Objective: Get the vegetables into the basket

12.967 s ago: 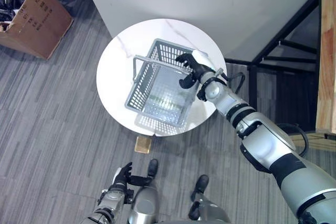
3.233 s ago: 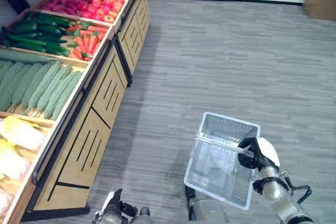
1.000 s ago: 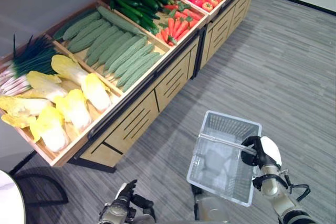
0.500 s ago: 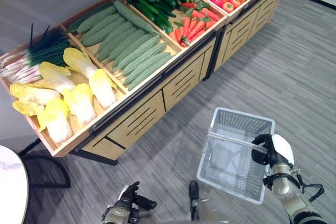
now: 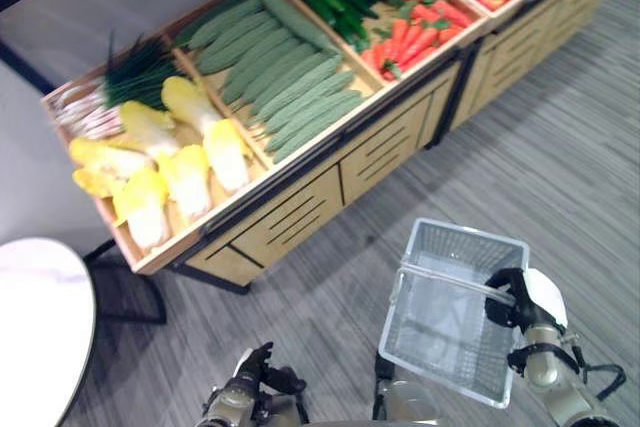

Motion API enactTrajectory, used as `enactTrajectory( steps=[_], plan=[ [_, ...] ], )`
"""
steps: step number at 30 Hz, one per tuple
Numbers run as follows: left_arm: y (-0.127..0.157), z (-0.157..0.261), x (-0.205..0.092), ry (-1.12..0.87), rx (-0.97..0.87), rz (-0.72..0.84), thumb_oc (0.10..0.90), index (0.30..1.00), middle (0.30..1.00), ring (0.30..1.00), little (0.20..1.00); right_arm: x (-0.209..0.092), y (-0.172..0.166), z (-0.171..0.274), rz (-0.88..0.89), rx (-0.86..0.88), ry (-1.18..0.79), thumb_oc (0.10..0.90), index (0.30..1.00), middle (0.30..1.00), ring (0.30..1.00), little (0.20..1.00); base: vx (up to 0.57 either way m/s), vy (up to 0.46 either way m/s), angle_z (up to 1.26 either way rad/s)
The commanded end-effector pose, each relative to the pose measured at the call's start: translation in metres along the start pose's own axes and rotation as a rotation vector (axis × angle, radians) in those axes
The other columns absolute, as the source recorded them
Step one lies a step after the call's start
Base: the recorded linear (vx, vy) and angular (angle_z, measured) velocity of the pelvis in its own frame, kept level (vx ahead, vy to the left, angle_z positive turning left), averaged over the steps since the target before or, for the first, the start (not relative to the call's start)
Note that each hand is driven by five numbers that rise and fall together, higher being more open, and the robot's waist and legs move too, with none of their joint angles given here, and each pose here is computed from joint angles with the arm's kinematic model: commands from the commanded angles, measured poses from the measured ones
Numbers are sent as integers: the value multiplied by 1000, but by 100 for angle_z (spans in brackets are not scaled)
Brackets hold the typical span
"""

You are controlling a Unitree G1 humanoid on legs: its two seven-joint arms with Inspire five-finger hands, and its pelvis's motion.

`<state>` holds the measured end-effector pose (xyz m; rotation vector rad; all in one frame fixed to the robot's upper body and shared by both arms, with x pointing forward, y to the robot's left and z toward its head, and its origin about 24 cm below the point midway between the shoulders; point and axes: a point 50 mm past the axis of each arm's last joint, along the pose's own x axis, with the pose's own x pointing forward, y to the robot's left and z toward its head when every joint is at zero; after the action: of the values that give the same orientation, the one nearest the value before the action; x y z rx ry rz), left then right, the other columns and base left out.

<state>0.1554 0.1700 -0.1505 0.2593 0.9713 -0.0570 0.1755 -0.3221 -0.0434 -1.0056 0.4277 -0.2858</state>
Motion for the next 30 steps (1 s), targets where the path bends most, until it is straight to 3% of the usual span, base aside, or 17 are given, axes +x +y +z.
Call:
enactTrajectory(
  steps=[1, 9, 18, 30],
  plan=[
    [22, -18, -4, 41, 51, 65, 900, 1000, 1000, 1000, 1000, 26, -49, 47, -247, 81, -228, 400, 300, 300, 300, 300, 160, 197, -11],
    [28, -34, -9, 86, 49, 87, 900, 1000, 1000, 1000, 1000, 31, -36, 56, -228, 114, -219, 400, 300, 300, 300, 300, 126, 247, -28],
    [53, -32, -9, 79, 10, 181, 900, 1000, 1000, 1000, 1000, 43, -14, 80, -180, 181, -229, 400, 300, 300, 300, 300, 32, 189, -13],
    [44, -12, -3, 16, 32, 134, 900, 1000, 1000, 1000, 1000, 38, -8, 40, -176, 139, -53, 400, 300, 300, 300, 300, 117, -80, 10]
  ],
)
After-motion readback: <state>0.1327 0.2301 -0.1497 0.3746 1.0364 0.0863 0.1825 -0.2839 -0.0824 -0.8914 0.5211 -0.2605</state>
